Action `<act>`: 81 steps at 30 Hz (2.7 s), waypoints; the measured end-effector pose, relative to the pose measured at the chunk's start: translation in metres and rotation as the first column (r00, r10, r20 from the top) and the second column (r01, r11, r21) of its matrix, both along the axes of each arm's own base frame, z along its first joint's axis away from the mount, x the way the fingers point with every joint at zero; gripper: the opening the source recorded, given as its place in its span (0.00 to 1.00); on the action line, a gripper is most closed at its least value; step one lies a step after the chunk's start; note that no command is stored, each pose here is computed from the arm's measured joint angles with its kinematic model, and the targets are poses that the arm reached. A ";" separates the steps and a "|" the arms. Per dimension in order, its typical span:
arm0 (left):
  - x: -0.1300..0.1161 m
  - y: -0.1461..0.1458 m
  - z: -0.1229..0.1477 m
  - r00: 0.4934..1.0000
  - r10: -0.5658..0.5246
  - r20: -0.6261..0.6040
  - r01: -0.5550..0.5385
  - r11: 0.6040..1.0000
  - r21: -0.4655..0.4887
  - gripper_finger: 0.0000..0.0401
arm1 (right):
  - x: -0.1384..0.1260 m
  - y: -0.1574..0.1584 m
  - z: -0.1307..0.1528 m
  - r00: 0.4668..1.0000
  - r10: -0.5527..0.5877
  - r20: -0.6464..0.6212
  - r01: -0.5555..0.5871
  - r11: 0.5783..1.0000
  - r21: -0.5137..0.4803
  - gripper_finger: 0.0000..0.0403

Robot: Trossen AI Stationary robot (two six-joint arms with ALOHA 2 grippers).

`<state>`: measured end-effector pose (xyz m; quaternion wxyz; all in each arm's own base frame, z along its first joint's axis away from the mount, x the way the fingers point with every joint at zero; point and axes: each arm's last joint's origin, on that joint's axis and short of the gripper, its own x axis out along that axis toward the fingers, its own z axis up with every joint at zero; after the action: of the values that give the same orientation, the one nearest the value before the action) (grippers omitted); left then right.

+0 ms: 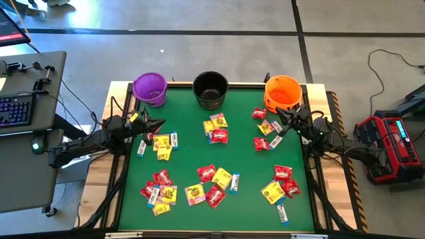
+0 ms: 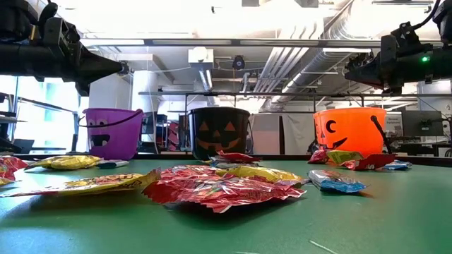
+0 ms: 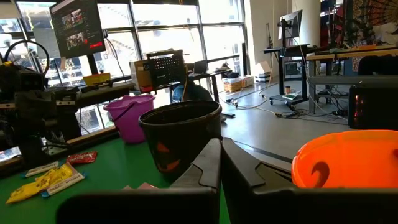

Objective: Sort candy by brand, put in halloween buckets

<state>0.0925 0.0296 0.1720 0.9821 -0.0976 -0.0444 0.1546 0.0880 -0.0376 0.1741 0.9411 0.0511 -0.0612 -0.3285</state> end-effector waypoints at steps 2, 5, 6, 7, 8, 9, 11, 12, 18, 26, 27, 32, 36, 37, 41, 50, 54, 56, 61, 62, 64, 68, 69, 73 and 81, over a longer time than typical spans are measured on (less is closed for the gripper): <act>0.000 0.000 0.000 1.000 0.000 0.000 0.000 1.000 0.000 0.00 | 0.000 0.000 0.000 1.000 0.000 0.001 0.000 1.000 0.000 0.00; 0.000 0.000 0.000 1.000 0.000 0.000 0.000 1.000 0.000 0.00 | 0.000 0.000 0.000 1.000 -0.001 0.000 0.001 1.000 0.000 0.00; 0.000 0.000 0.000 1.000 0.000 0.000 0.000 1.000 -0.001 0.00 | 0.000 0.000 0.000 1.000 0.000 0.000 0.000 1.000 0.000 0.00; 0.000 0.000 0.000 1.000 -0.001 0.000 0.001 1.000 -0.001 0.00 | 0.000 0.000 0.000 1.000 0.000 0.000 0.000 1.000 0.000 0.00; 0.000 0.000 0.000 1.000 0.000 0.000 0.000 1.000 -0.001 0.00 | 0.000 0.000 0.000 1.000 0.000 0.000 0.000 1.000 0.000 0.00; 0.000 0.000 0.000 1.000 0.000 0.000 0.000 1.000 0.000 0.00 | 0.000 0.000 0.000 1.000 0.000 0.000 0.000 1.000 0.000 0.00; 0.000 0.000 0.000 1.000 0.000 0.000 0.000 1.000 0.000 0.00 | 0.000 0.000 0.000 1.000 0.000 0.000 0.000 1.000 0.000 0.00; 0.000 0.000 0.000 1.000 0.000 0.000 0.000 1.000 0.000 0.00 | 0.000 0.000 0.000 1.000 0.000 0.000 0.000 1.000 0.000 0.00; 0.000 0.000 0.000 1.000 0.000 0.000 0.000 1.000 0.000 0.00 | 0.000 0.000 0.000 1.000 0.000 0.000 0.000 1.000 0.000 0.00; 0.000 0.000 0.000 1.000 0.000 0.000 0.000 1.000 0.000 0.00 | 0.000 0.000 0.000 1.000 -0.001 0.000 0.001 1.000 0.000 0.00; 0.000 0.000 0.000 1.000 0.000 0.000 0.000 1.000 0.000 0.00 | 0.000 0.000 0.000 1.000 0.000 0.000 0.000 1.000 0.000 0.00; 0.000 0.000 0.000 1.000 0.000 0.000 0.000 1.000 0.000 0.00 | 0.000 0.000 0.000 1.000 0.000 0.000 0.000 1.000 0.000 0.00; 0.000 0.000 0.000 1.000 0.000 0.000 0.000 1.000 0.000 0.00 | 0.000 0.000 0.000 1.000 0.000 0.000 0.000 1.000 0.000 0.00; 0.000 0.000 0.000 1.000 0.000 0.000 0.000 1.000 0.000 0.00 | 0.000 0.000 0.000 1.000 0.000 0.000 0.000 1.000 0.000 0.00; 0.000 0.000 0.000 1.000 0.000 0.000 0.000 1.000 -0.001 0.00 | 0.000 0.000 0.000 1.000 0.000 0.000 0.000 1.000 0.000 0.00; 0.000 0.000 0.000 1.000 0.000 0.000 0.000 1.000 0.000 0.00 | 0.000 0.000 0.000 1.000 0.000 0.000 0.000 1.000 0.000 0.00; 0.000 0.000 0.000 1.000 0.000 0.000 0.000 1.000 0.000 0.00 | 0.000 0.000 0.000 1.000 0.000 0.001 0.000 1.000 0.000 0.00; 0.000 0.000 0.000 1.000 0.000 0.000 0.000 1.000 0.000 0.00 | 0.000 0.000 0.000 1.000 0.002 0.022 -0.003 1.000 0.027 0.00; 0.000 0.000 0.000 1.000 0.000 0.000 0.000 1.000 0.000 0.00 | 0.000 0.000 0.001 0.982 0.004 0.188 -0.046 0.975 0.217 0.00; 0.000 0.000 0.000 1.000 0.000 0.000 0.000 1.000 0.000 0.00 | 0.000 0.000 0.001 0.972 0.002 0.236 -0.068 0.960 0.271 0.00; 0.000 0.000 0.000 1.000 0.000 0.000 0.000 1.000 0.000 0.00 | 0.000 0.000 0.001 0.960 -0.003 0.280 -0.091 0.942 0.323 0.00; 0.000 0.000 0.000 1.000 0.000 0.000 0.000 1.000 0.000 0.00 | 0.002 0.003 0.004 0.933 0.103 0.346 -0.228 0.911 0.345 0.00; 0.000 0.000 0.000 1.000 0.000 0.000 0.000 1.000 0.000 0.00 | 0.002 0.004 0.005 0.919 0.130 0.372 -0.270 0.895 0.354 0.00; 0.000 0.000 0.000 1.000 0.000 0.000 0.000 1.000 0.000 0.00 | 0.002 0.006 0.011 0.909 0.160 0.386 -0.320 0.860 0.396 0.00; 0.000 0.000 0.000 1.000 0.000 0.000 0.000 1.000 0.000 0.00 | 0.004 0.006 0.048 0.950 0.123 0.287 -0.207 0.936 0.283 0.00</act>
<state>0.0925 0.0296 0.1720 0.9822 -0.0977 -0.0442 0.1546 0.0919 -0.0316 0.2224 0.9290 0.2467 -0.1296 -0.2434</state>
